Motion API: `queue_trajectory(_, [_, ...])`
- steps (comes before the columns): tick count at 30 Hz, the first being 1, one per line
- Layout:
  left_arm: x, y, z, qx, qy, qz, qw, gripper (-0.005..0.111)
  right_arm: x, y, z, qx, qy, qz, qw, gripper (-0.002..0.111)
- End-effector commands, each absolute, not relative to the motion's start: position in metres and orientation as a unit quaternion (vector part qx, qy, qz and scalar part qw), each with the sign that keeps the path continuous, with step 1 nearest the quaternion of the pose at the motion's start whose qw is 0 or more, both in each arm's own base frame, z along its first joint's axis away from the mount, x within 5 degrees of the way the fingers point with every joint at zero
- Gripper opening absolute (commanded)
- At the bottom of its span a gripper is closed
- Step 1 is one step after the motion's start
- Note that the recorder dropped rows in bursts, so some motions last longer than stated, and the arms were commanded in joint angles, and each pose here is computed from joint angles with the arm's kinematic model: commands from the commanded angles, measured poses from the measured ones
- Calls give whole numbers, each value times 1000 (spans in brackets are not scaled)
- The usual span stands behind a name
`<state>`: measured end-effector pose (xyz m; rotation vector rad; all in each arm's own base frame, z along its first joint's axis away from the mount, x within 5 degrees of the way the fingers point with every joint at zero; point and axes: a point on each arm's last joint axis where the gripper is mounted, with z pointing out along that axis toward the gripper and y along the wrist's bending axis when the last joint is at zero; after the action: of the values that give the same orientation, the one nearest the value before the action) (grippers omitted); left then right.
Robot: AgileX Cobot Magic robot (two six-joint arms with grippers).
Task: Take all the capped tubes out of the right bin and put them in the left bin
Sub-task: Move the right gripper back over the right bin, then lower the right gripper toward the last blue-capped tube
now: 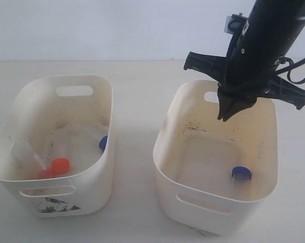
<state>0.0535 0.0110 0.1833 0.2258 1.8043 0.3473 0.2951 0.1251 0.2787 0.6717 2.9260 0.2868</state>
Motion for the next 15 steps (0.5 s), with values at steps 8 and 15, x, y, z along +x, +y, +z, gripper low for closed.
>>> queue_trajectory(8, [54, 10, 185, 103, 776, 139, 606, 4, 303, 129, 257, 235, 968, 80, 17, 1])
queue_trajectory(15, [54, 10, 185, 103, 776, 139, 606, 4, 312, 132, 235, 237, 969, 66, -1, 1])
